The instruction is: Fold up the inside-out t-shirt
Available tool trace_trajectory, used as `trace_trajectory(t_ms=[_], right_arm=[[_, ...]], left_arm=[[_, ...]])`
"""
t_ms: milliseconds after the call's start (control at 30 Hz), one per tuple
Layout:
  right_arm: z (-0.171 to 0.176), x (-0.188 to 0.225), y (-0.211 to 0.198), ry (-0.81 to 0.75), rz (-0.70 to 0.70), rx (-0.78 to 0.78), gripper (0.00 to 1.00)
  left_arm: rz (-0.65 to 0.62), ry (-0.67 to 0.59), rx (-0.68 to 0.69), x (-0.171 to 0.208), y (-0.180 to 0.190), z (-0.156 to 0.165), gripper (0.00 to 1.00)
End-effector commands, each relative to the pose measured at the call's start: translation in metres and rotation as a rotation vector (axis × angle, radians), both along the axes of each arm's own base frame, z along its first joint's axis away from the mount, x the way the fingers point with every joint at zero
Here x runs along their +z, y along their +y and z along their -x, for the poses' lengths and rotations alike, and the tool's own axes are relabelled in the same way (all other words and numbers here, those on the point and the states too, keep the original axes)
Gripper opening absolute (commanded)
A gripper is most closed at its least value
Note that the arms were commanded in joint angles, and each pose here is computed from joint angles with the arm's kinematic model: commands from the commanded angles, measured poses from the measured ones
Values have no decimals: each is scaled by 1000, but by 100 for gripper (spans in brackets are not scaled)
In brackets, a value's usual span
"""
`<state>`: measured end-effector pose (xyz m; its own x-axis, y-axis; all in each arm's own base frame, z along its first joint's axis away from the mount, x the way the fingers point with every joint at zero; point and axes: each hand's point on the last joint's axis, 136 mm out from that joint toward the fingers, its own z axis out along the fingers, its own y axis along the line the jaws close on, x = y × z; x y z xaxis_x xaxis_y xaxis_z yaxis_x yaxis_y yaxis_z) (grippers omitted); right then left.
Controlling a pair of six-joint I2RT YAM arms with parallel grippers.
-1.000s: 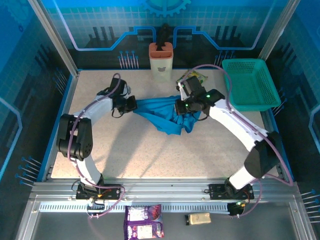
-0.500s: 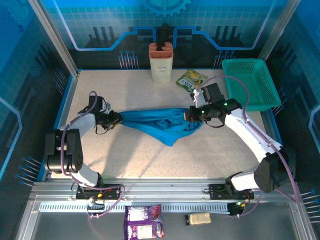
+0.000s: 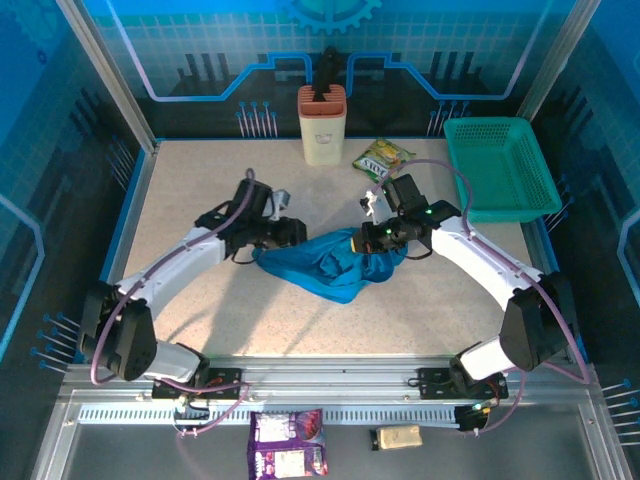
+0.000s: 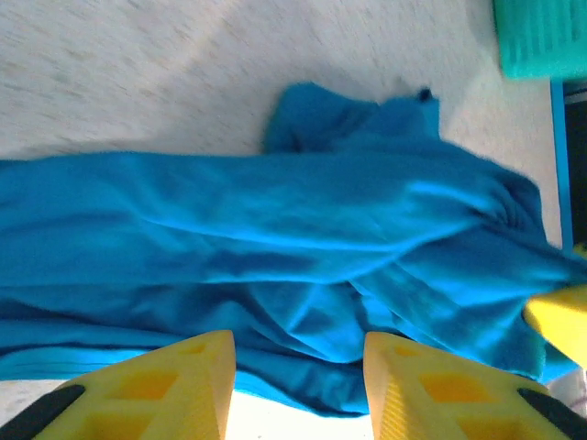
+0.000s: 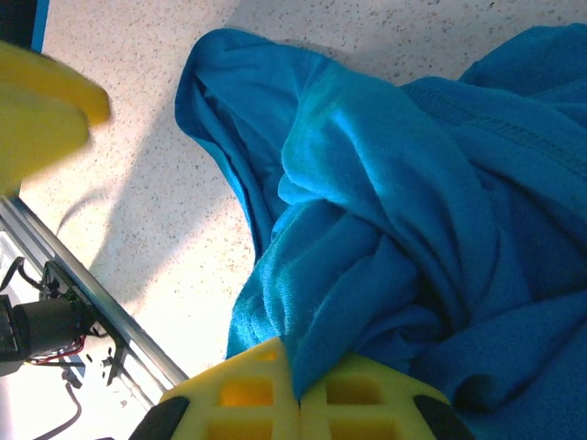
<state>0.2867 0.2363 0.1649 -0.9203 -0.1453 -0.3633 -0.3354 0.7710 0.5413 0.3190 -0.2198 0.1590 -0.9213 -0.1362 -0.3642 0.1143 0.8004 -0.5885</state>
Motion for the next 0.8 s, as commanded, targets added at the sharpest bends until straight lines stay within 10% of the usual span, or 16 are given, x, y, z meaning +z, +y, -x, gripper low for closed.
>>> trace_trajectory(t_ms=[0,233,433,500,767], right_arm=[[-2,8,2,-9,-9,-6,0],[0,17,6,-15,-34,-9,0],[4,31,4,-42,-24,1,0],[4,38,-6,-74,26,-14,0],[-10,80,-80,-198,162,-170,0]], left_arm=[[-25,82,-73,-25,-31,13,44],[-47,166,-84,-69,-63,7,50],[-87,145,-60,-77,-63,-10,15],[-80,123,-27,-68,-52,-21,1],[91,-2,191,11,46,-69,0]])
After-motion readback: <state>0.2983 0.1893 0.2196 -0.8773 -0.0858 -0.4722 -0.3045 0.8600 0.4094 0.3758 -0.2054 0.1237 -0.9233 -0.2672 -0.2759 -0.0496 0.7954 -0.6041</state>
